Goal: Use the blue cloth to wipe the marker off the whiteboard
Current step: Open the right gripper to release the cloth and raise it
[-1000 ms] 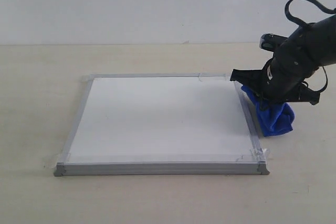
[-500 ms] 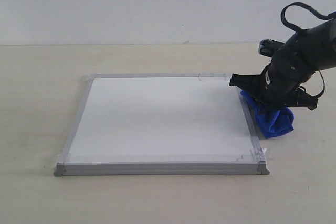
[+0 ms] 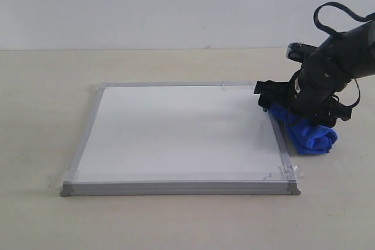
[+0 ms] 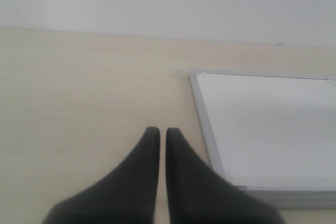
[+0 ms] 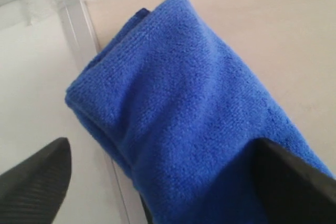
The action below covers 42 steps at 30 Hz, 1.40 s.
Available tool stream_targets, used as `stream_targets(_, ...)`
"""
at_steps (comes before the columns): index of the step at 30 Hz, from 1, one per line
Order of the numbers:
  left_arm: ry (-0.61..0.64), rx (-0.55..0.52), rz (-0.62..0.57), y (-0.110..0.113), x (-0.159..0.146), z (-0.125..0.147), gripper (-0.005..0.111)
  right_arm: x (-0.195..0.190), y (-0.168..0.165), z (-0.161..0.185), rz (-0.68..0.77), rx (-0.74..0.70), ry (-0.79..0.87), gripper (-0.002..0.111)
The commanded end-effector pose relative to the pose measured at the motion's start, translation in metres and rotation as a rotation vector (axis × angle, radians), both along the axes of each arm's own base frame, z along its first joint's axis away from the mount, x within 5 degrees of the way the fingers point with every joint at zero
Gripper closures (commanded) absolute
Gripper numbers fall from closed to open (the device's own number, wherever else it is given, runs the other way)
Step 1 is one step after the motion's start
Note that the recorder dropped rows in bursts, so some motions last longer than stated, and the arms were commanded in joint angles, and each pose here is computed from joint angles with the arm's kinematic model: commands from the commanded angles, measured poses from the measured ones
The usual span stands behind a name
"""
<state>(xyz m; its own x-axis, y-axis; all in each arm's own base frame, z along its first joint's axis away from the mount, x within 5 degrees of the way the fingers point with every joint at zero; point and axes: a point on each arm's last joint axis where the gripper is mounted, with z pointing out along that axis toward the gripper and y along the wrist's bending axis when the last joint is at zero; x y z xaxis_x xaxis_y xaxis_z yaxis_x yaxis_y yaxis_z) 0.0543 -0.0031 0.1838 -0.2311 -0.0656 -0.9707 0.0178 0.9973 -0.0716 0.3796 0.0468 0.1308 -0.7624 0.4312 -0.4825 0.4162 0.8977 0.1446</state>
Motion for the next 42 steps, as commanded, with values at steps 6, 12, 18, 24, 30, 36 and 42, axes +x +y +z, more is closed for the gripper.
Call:
stream_targets(6,-0.009,0.002,-0.002,0.000,0.000,0.001,0.102,0.001,0.000,0.016,0.022,0.006,-0.050,0.035)
stream_targets(12,-0.009,0.002,-0.002,0.000,0.000,0.001,0.102,-0.003,-0.001,0.056,0.094,-0.026,-0.155,0.035)
stream_targets(18,-0.009,0.002,-0.002,0.000,0.000,0.001,0.102,-0.011,-0.008,0.069,0.477,-0.361,-0.070,0.035)
stream_targets(24,-0.009,0.002,-0.002,0.000,0.000,0.001,0.102,-0.016,-0.011,0.065,0.497,-0.385,0.005,0.096)
stream_targets(30,-0.009,0.002,-0.002,0.000,0.000,0.001,0.102,-0.023,-0.016,0.048,0.484,-0.404,0.138,0.108)
stream_targets(36,-0.009,0.002,-0.002,0.000,0.000,0.001,0.102,-0.031,-0.011,0.023,0.525,-0.346,0.145,0.108)
stream_targets(42,-0.009,0.002,-0.002,0.000,0.000,0.001,0.102,-0.039,-0.008,0.019,0.587,-0.313,0.232,0.108)
